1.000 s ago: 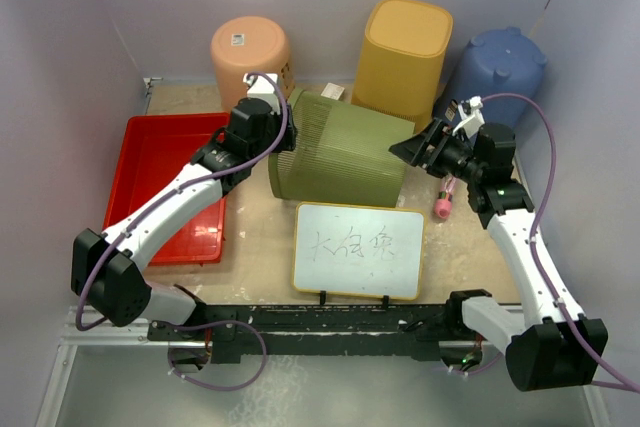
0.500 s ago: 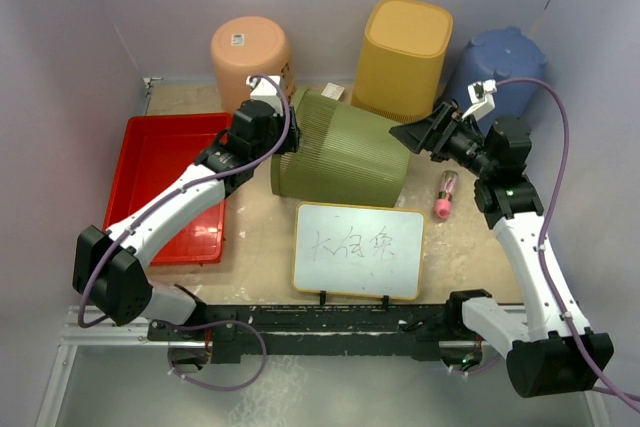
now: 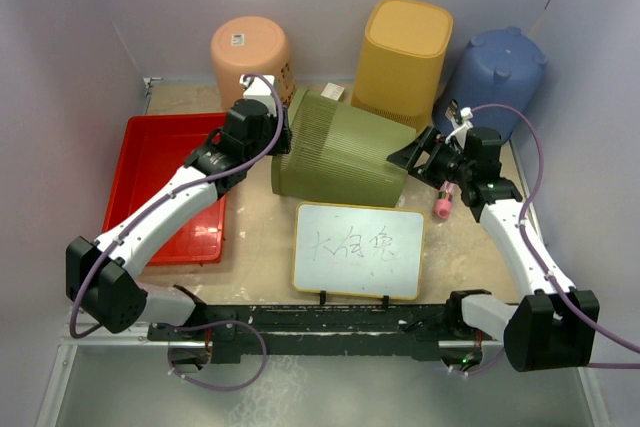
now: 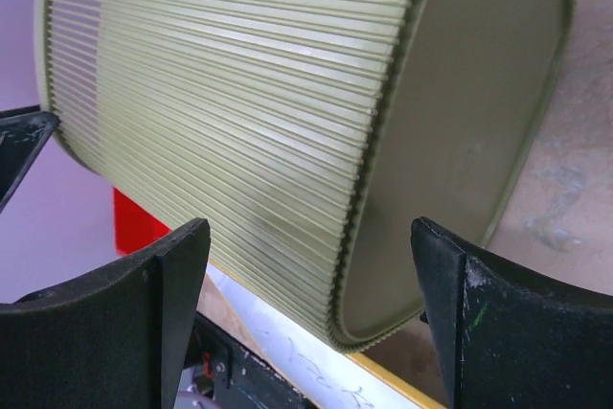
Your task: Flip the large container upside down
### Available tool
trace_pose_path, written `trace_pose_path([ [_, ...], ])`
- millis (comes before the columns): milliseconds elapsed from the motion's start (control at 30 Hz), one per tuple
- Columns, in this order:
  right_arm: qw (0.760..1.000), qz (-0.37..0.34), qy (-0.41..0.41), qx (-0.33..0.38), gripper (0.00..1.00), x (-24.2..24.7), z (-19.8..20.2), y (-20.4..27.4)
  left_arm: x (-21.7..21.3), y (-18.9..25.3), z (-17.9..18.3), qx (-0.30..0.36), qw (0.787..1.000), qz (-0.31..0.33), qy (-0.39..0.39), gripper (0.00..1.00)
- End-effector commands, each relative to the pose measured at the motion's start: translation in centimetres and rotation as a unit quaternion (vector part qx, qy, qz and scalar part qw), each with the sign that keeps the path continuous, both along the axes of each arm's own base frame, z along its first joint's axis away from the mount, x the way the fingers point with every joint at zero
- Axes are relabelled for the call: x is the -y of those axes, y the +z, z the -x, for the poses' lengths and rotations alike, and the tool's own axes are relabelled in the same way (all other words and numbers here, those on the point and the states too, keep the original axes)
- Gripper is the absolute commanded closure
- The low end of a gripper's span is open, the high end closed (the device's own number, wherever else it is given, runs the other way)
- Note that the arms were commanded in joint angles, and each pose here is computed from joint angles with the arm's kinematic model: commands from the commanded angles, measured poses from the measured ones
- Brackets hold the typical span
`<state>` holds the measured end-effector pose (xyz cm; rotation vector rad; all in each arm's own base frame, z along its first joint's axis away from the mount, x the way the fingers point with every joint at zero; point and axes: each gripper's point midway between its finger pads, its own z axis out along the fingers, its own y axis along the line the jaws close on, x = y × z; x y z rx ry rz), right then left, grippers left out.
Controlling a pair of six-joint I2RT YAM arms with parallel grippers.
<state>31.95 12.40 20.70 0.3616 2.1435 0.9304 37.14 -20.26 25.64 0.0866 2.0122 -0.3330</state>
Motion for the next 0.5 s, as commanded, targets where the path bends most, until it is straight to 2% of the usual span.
trace_pose_path([
  [0,0.997,-0.033,0.037,0.062,0.13,-1.4,-0.8,3.2,-0.9,0.2,-1.0,0.007,1.0,-0.01,0.021,0.54],
  [133,0.995,-0.046,0.059,0.072,0.13,-2.0,-0.3,4.1,-1.4,-2.3,-1.6,-0.019,0.999,-0.011,0.029,0.55],
  [467,0.972,-0.118,0.12,0.161,0.16,-4.1,1.0,10.4,-0.6,-5.7,-1.5,-0.055,0.998,-0.009,0.009,0.56],
])
